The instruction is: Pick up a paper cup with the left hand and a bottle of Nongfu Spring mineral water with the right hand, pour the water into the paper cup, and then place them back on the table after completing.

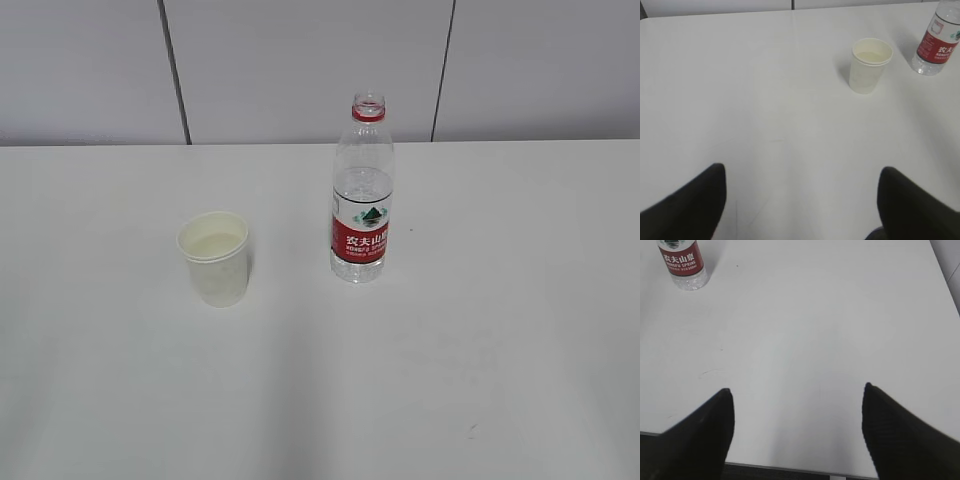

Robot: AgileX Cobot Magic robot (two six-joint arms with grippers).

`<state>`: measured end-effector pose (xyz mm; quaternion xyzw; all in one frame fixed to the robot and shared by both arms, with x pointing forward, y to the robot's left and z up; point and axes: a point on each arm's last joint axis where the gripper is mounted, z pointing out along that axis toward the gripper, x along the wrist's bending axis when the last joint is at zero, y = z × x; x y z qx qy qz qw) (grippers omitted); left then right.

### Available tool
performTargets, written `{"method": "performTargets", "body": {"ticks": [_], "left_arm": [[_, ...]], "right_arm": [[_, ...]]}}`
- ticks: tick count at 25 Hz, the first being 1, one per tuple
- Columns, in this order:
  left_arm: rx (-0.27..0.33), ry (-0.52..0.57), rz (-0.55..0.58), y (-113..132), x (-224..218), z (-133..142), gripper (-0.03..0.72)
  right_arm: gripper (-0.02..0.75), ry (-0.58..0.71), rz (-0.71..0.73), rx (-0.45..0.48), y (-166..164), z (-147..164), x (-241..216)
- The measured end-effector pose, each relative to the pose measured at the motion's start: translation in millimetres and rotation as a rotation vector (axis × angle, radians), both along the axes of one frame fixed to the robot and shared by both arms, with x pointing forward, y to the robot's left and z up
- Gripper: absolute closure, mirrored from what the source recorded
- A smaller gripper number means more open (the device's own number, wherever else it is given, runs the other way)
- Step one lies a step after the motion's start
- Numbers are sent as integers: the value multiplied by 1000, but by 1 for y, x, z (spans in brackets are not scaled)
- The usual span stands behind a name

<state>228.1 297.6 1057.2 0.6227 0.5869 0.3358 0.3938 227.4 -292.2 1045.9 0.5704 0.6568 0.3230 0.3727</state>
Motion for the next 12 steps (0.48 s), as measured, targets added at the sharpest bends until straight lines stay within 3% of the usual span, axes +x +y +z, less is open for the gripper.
{"method": "performTargets", "body": {"ticks": [12], "left_arm": [[0,0,0,0,0,0,125]], "right_arm": [[150,0,0,0,0,0,0]]}}
